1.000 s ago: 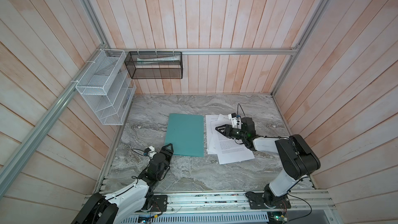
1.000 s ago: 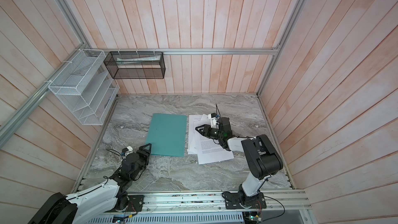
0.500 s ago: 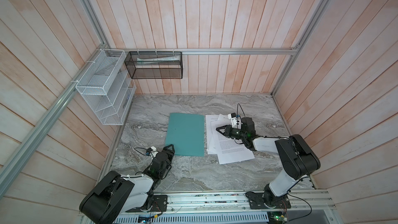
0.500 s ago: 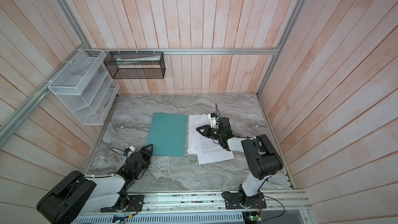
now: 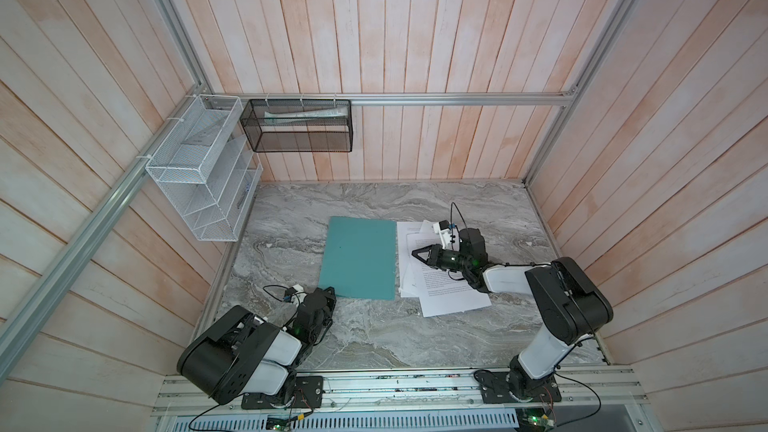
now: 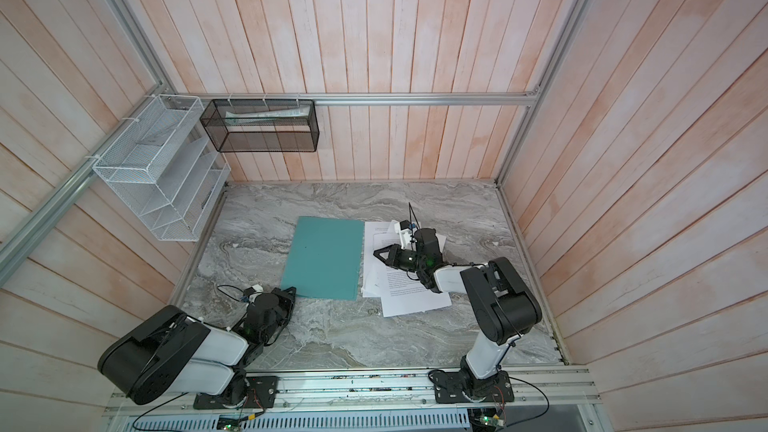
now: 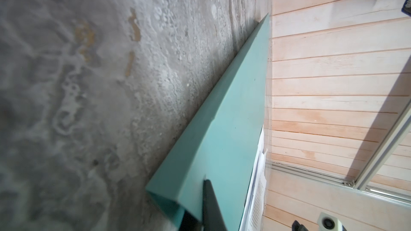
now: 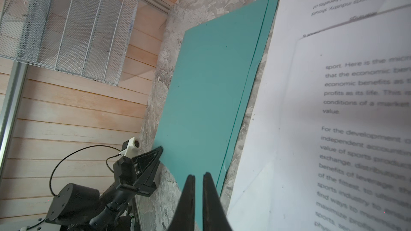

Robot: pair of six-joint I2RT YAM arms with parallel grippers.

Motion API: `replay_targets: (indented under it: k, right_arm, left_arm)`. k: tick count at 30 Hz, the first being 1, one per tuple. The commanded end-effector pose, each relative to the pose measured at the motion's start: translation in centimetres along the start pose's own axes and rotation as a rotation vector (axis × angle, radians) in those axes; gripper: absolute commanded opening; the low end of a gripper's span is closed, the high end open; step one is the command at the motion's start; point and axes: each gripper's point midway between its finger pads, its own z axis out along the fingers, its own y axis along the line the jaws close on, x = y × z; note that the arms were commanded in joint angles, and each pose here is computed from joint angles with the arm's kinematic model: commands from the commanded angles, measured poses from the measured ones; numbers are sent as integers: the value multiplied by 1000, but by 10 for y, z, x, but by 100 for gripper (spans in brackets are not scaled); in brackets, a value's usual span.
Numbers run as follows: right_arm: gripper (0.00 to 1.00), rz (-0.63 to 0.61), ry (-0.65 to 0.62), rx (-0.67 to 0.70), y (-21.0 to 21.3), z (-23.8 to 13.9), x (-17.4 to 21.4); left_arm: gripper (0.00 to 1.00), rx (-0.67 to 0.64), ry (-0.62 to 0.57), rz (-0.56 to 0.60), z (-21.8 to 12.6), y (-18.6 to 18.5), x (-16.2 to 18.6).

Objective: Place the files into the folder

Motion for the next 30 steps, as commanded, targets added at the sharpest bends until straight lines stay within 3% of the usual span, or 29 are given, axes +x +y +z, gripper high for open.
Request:
replay_targets:
  k: [1,7,16,30]
  right_arm:
    - [7,-14,37,-5,0,8,8]
    - [9,-16,60,-3,4,14,17]
    - [32,2,128,-52,14,35,29]
    - [33,77,228,-118,17,68,59]
  left_arm:
    - [0,-89,16,20,-13,35,0]
    - [0,-21,30,-8,-22,14,0]
    - [0,62,-14,-83,-44,-1,-13]
    - [0,90,12,-92,-45,-6,-9]
